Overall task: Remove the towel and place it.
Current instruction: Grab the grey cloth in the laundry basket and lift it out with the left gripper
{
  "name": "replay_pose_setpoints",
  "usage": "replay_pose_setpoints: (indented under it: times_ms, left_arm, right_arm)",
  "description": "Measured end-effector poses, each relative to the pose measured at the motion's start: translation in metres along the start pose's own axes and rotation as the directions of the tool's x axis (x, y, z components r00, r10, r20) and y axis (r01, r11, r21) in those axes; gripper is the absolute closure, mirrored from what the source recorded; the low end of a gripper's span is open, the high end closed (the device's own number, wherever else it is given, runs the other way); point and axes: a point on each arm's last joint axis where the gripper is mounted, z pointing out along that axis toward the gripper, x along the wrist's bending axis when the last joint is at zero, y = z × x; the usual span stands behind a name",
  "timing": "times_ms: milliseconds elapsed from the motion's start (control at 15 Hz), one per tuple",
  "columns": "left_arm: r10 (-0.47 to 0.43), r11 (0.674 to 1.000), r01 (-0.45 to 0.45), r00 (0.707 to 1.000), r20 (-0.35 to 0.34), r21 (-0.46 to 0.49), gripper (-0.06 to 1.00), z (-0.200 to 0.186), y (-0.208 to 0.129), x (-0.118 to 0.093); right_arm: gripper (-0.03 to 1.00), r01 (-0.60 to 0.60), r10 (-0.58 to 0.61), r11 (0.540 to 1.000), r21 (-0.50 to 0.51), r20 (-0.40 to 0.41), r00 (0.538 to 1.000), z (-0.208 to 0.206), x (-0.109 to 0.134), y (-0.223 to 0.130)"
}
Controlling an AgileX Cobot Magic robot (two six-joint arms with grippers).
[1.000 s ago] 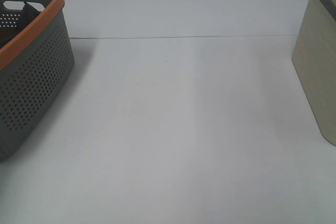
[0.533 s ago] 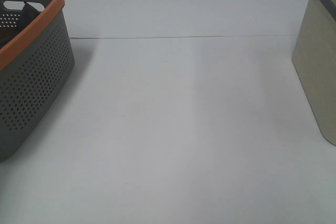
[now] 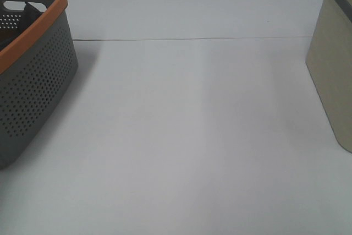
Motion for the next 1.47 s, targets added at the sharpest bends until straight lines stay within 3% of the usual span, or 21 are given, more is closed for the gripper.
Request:
replay_pose_setpoints:
  times_ms: [333,533,867,1067,1333,1467]
  left_arm:
    - [-0.042,0.995,0.033,0.993,-0.106,-0.09,0.94,-0.057,-0.017,-0.006]
    - [-0.086,0.983,0.063,0.987,-0.132,-0.174,0.94,-0.087,-0.025,-0.015]
    - [-0.171,0.93,0.1,0.97,-0.173,-0.354,0.94,-0.146,-0.044,-0.04]
    - [-0.213,0.894,0.084,0.944,-0.252,-0.441,0.94,-0.19,-0.069,-0.062]
    - [-0.254,0.826,0.063,0.929,-0.269,-0.561,0.94,-0.227,-0.087,-0.09]
    - [-0.262,0.816,0.056,0.924,-0.28,-0.576,0.94,-0.233,-0.092,-0.096]
  right_arm:
    - [0.1,0.0,0.0,1.0,0.0,0.0,1.0,0.0,0.0,0.0]
    - [0.1,0.0,0.0,1.0,0.0,0.0,1.0,0.0,0.0,0.0]
    - [0.1,0.0,0.0,1.0,0.0,0.0,1.0,0.0,0.0,0.0]
    - [0.1,0.0,0.0,1.0,0.0,0.0,1.0,0.0,0.0,0.0]
    - [0.1,0.0,0.0,1.0,0.0,0.0,1.0,0.0,0.0,0.0]
    - [0.1,0.0,0.0,1.0,0.0,0.0,1.0,0.0,0.0,0.0]
